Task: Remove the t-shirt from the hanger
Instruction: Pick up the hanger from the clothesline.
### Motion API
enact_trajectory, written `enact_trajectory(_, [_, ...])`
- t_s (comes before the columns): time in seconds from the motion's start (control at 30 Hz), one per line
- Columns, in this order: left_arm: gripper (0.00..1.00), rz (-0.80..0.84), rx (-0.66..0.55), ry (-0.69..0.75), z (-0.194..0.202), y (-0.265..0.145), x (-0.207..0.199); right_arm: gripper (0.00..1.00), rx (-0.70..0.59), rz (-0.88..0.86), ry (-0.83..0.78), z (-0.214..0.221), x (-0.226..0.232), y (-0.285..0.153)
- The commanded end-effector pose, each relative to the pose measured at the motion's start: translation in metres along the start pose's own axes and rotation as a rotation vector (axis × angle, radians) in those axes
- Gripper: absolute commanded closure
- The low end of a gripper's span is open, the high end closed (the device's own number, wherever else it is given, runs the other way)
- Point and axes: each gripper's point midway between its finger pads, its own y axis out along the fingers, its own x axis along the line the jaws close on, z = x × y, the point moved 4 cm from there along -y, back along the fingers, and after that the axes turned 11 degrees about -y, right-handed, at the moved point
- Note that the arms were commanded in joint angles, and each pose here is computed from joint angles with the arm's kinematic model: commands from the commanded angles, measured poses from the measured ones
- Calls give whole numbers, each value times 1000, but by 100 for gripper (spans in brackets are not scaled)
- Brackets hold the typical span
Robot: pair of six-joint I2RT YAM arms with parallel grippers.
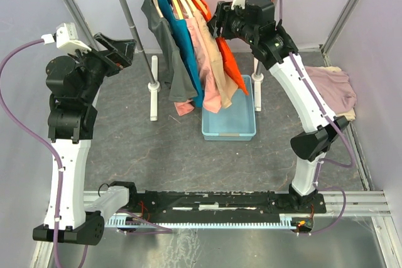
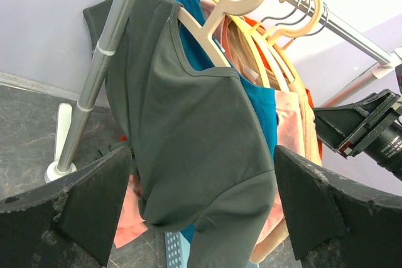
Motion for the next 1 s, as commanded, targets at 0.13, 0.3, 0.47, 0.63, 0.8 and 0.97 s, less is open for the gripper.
enact_trajectory(0.13, [1, 53, -17, -14, -10, -7, -17, 44, -95, 37, -72, -28, 9, 2])
enact_trajectory(0.3, [1, 52, -16, -16, -10, -6, -17, 53, -99, 72, -109, -27, 10, 6])
enact_trajectory(0.47, [1, 50, -13, -17, -9, -4, -17, 58, -111, 90, -124, -29, 10, 8])
enact_trajectory(0.63, [1, 54, -12, -12, -11, -2, -18, 69, -126, 93, -133, -33, 12, 9])
enact_trajectory(0.8, [1, 44, -16, -5, -15, 4, -19, 82, -130, 98, -145, -35, 11, 7])
enact_trajectory(0.97, [1, 44, -24, -4, -23, 17, -23, 96, -131, 113, -147, -36, 9, 5])
